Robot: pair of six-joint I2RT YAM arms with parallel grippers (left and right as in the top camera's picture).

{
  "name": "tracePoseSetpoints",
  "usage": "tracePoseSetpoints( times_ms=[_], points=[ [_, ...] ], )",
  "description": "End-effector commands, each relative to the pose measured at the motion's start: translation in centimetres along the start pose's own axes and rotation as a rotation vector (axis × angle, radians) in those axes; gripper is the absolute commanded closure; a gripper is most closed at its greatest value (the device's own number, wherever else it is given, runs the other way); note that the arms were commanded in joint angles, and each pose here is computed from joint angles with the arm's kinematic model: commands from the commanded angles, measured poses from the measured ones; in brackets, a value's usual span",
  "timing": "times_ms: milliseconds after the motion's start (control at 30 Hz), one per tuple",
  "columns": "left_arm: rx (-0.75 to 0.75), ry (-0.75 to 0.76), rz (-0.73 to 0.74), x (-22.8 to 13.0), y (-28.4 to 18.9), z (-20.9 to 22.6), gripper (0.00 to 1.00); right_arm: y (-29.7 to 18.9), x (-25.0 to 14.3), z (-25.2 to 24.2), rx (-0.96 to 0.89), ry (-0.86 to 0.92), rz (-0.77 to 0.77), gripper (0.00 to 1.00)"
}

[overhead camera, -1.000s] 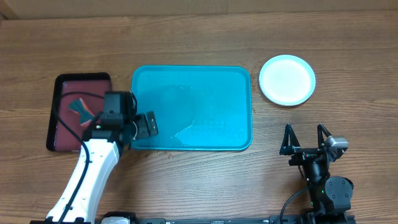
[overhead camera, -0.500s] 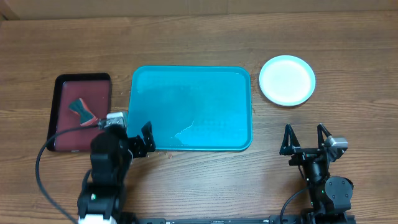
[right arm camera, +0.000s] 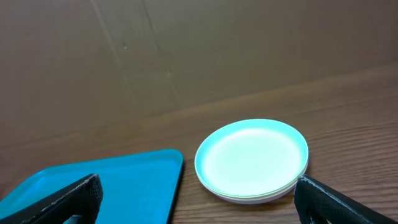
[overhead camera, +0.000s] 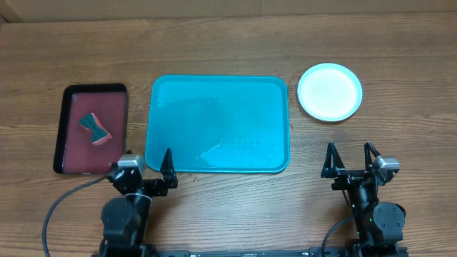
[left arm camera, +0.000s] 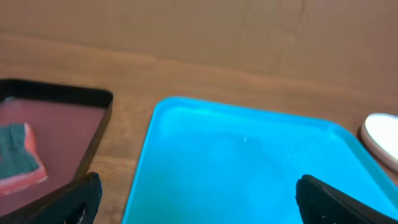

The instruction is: Clean dirty plates on tray and stack at the side

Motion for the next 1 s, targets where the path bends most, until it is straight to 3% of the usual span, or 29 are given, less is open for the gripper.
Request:
tracePoseSetpoints(
  times_ms=[0,267,567,967],
  points=[
    [-0.016,0.023,-0.045,-1.0,0.2,0.1,0.0,0.0,-0.1,-0.1,-0.001,-0.007,-0.006,0.0],
    [-0.011,0.024,-0.134,-0.3,0.0,0.3,0.0,0.0,-0.1,-0.1,-0.001,-0.007,-0.006,0.0],
    [0.077,0.011,-0.138,-0.1,-0.1,2.4,0.0,0.0,-0.1,-0.1,-0.001,-0.007,-0.006,0.0],
    [0.068,0.103,-0.132,-0.2,-0.1,2.1,0.0,0.0,-0.1,-0.1,-0.001,-0.007,-0.006,0.0]
  ],
)
Point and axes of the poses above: each gripper's point midway between its finger pads, its own y axis out along the fingers, its own z axis along the line the jaws close on, x = y × z, the point moved 2 cm from there along -y, back along the fingers, and after that the axes turned 1 degree about y, right-handed, at the moved point
